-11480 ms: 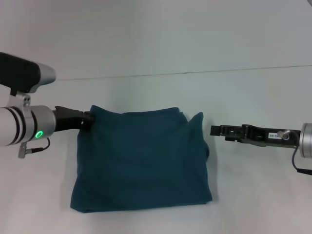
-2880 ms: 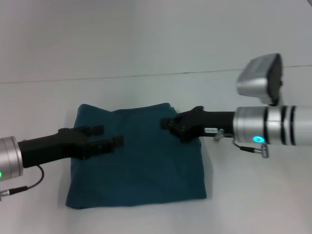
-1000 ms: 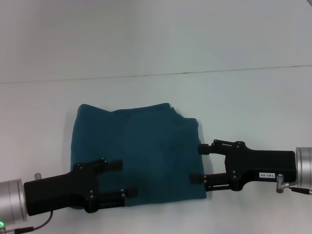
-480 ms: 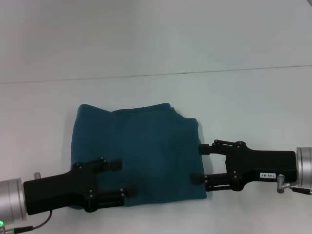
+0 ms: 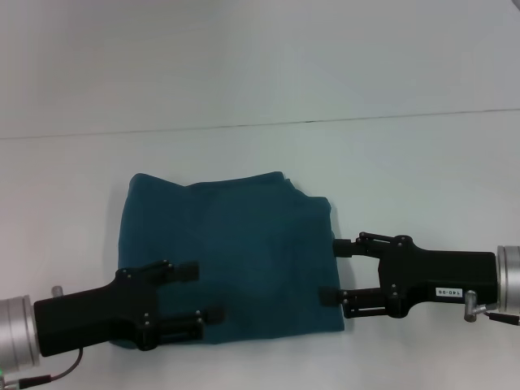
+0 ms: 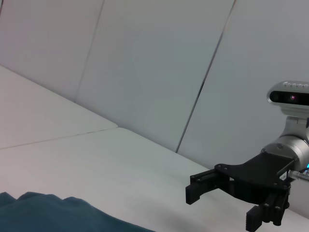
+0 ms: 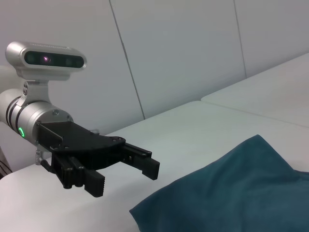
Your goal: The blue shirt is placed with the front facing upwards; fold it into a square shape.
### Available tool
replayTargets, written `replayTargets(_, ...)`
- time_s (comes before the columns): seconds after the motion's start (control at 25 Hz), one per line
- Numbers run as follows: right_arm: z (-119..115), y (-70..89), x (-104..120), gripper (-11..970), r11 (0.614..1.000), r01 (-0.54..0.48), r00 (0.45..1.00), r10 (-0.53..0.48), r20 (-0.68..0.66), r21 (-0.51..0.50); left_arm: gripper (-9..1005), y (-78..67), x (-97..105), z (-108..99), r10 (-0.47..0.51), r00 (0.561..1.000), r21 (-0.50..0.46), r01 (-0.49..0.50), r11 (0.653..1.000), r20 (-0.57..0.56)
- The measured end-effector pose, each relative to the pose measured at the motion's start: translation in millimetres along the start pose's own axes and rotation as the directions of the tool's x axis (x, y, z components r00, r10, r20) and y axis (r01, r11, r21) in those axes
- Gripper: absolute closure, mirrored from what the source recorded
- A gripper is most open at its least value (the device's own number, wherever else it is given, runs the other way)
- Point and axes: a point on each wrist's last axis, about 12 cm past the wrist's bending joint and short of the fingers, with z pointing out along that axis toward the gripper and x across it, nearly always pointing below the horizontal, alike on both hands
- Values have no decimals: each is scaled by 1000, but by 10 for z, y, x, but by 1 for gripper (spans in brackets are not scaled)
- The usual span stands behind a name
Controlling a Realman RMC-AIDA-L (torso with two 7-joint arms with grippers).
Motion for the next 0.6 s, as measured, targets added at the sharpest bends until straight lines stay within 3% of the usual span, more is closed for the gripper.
replayTargets(0.6,34,-2,-18,17,1000,4,1000,-4,3,-1,112,3,12,-12,-5,1000,-7,5,1000,3)
